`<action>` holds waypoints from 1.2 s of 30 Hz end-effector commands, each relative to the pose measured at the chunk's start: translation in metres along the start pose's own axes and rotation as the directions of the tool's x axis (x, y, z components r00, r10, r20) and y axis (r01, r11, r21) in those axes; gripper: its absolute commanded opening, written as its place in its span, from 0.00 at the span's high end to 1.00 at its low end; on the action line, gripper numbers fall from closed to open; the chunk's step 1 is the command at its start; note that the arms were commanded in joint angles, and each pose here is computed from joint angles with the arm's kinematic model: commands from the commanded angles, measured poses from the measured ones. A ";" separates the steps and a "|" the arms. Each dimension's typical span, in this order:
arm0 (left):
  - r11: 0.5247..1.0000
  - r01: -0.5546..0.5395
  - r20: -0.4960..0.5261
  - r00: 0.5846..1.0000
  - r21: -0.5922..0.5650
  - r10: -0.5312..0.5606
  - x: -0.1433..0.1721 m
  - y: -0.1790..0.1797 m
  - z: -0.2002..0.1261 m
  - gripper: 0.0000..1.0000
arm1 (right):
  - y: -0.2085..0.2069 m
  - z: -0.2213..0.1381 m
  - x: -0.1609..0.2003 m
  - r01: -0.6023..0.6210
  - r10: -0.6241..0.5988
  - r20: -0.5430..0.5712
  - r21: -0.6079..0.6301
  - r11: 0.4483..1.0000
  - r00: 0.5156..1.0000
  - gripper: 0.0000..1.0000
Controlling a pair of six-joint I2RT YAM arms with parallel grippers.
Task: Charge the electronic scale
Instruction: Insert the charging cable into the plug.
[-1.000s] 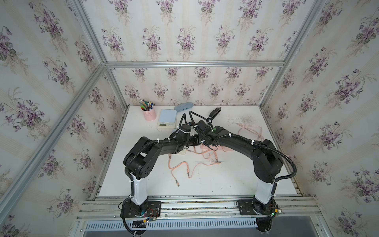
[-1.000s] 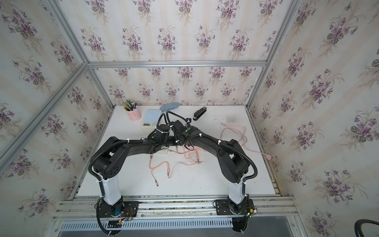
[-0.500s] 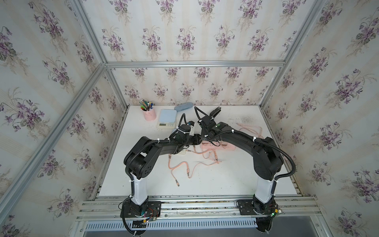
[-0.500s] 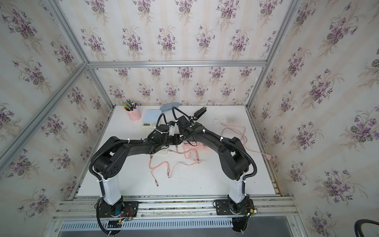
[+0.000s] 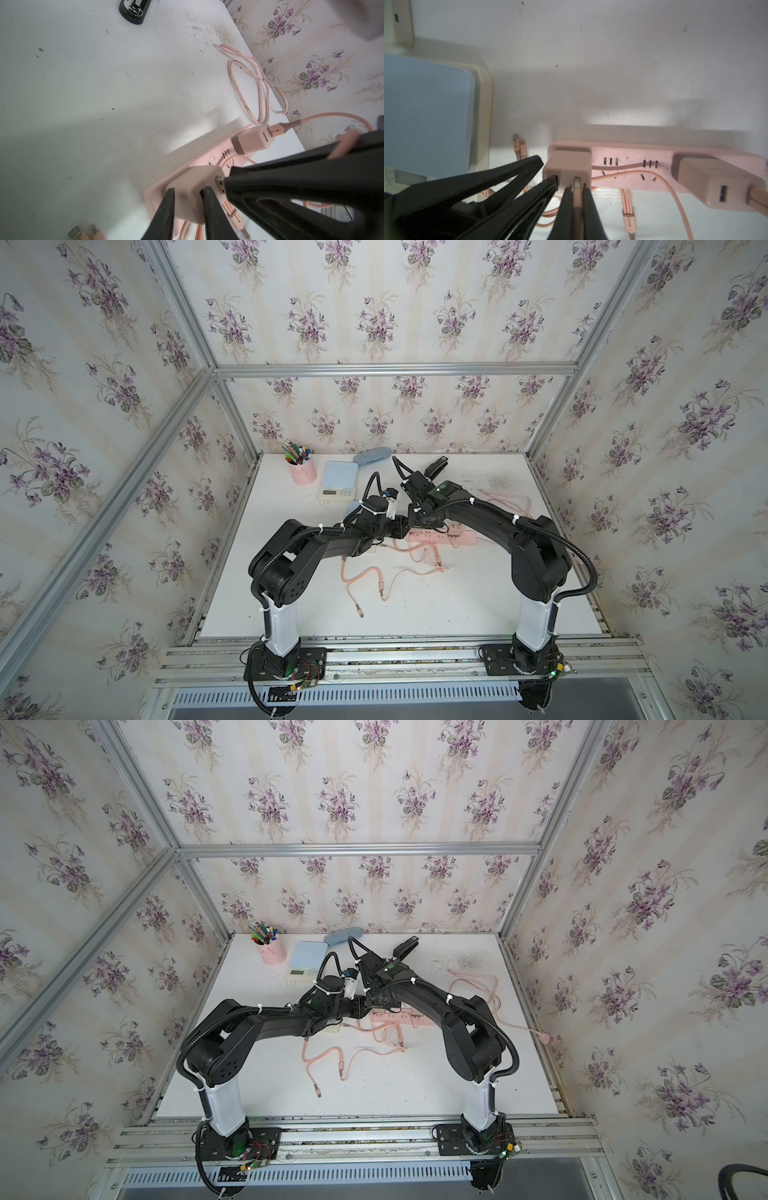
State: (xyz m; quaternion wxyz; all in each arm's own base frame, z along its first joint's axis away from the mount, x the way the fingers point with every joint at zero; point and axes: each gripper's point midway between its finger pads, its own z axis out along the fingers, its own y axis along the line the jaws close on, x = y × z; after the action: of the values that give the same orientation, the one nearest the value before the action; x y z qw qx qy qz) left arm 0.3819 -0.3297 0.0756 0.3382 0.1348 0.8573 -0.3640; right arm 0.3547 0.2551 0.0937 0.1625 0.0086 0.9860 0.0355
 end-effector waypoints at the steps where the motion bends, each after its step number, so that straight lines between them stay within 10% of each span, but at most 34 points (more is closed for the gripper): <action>1: 0.993 -0.002 -0.165 0.986 -0.114 -0.017 0.050 0.028 -0.001 0.74 | -0.011 0.003 0.033 0.035 -0.030 -0.178 0.025 0.999 0.984 1.00; 10: 0.993 -0.021 -0.177 0.984 -0.118 0.000 0.055 0.031 0.000 0.76 | -0.016 0.016 0.028 0.053 -0.040 -0.228 0.054 0.997 0.973 1.00; 22: 0.992 -0.034 -0.178 0.984 -0.119 0.012 0.056 0.030 -0.004 0.76 | -0.048 0.059 0.113 0.168 -0.062 -0.431 0.212 0.963 0.900 1.00; 36: 0.992 -0.039 -0.065 0.997 -0.117 0.032 -0.023 0.005 -0.056 0.48 | 0.036 -0.063 0.005 0.077 -0.088 -0.058 -0.169 0.983 0.994 0.57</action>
State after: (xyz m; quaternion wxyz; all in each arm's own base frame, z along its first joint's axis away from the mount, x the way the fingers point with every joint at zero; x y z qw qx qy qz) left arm 0.3795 -0.2924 0.1074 0.3327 0.1339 0.8794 -0.3132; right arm 0.3442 0.2814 0.1425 0.1550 -0.0309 0.9843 0.0788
